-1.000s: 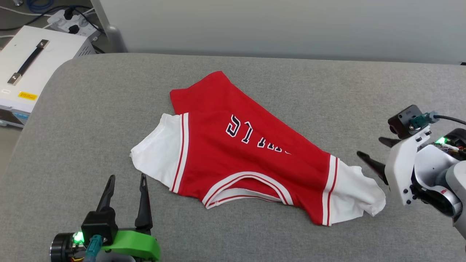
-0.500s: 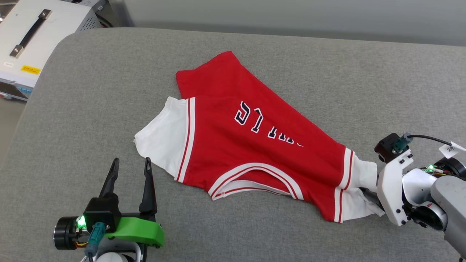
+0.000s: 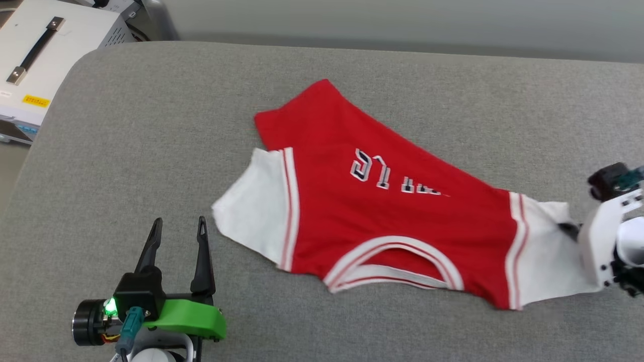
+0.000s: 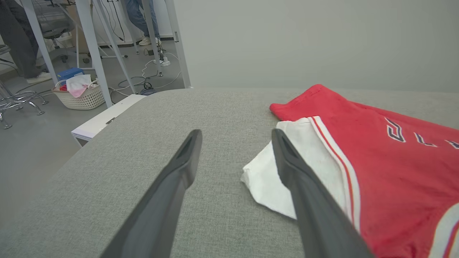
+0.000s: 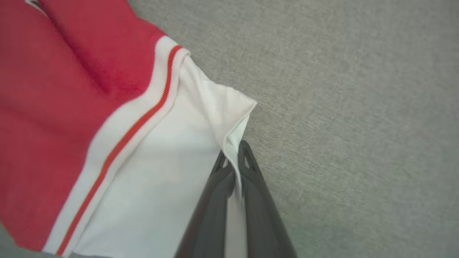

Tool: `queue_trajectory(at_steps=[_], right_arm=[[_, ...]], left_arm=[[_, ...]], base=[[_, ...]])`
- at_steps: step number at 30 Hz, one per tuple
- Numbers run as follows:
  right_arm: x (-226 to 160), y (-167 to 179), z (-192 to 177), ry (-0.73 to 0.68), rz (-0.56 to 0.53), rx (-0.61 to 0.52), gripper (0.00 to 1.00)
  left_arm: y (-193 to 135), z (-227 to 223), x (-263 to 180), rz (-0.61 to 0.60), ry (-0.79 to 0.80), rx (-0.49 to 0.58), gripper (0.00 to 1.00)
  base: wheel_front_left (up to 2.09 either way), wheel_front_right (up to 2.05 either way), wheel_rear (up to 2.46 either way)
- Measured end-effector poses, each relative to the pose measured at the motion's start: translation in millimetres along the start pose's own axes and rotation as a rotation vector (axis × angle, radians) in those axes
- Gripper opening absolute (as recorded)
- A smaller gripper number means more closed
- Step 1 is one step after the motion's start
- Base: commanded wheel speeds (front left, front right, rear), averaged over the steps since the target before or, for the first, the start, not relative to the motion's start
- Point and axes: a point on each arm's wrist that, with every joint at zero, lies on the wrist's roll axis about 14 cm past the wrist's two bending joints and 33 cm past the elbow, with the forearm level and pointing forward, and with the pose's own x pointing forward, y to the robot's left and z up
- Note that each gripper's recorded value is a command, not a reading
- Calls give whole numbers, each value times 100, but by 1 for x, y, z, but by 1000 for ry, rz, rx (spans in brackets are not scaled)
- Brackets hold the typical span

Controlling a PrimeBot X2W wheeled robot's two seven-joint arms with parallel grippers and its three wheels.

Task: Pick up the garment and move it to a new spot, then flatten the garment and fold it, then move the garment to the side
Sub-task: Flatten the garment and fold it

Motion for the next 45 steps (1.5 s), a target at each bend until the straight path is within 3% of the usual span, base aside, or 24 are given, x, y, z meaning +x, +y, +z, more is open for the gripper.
queue_trajectory(at_steps=[4, 10, 11, 12, 17, 22, 30, 33, 38, 40, 45], right_arm=[[-11, -47, -1, 0, -113, 46, 0], [-11, -79, -7, 4, -196, 97, 0], [-4, -78, -12, 4, -200, 118, 16], [-3, -76, -9, -22, -201, 124, 100], [-11, -77, 21, -215, -227, 59, 100], [-43, -83, 74, -543, -279, 39, 100], [-99, -66, 130, -890, -319, 32, 100], [-112, -44, 120, -968, -333, 48, 100], [-113, -5, 91, -986, -329, 78, 100], [-114, 3, 83, -983, -330, 86, 100], [-117, 11, 70, -962, -345, 94, 100]], left_arm=[[1, -2, 1, 3, 4, 2, 100], [4, -7, 3, 14, 20, 0, 100], [5, -7, 4, 17, 21, 1, 100], [5, -6, 5, 18, 18, 1, 100], [6, 0, 5, 20, -2, 0, 100], [8, 17, 7, 12, -54, 3, 100], [4, 66, 31, -62, -205, 23, 100], [-1, 85, 42, -111, -258, 39, 100], [-16, 95, 61, -207, -264, 56, 100], [-27, 94, 70, -263, -224, 60, 100], [-71, 73, 80, -465, 49, 38, 100]], base=[[0, 0, 0], [0, 0, 0], [0, 0, 0], [0, 0, 0], [0, 0, 0], [0, 0, 0], [0, 0, 0], [0, 0, 0], [0, 0, 0], [0, 0, 0], [0, 0, 0]])
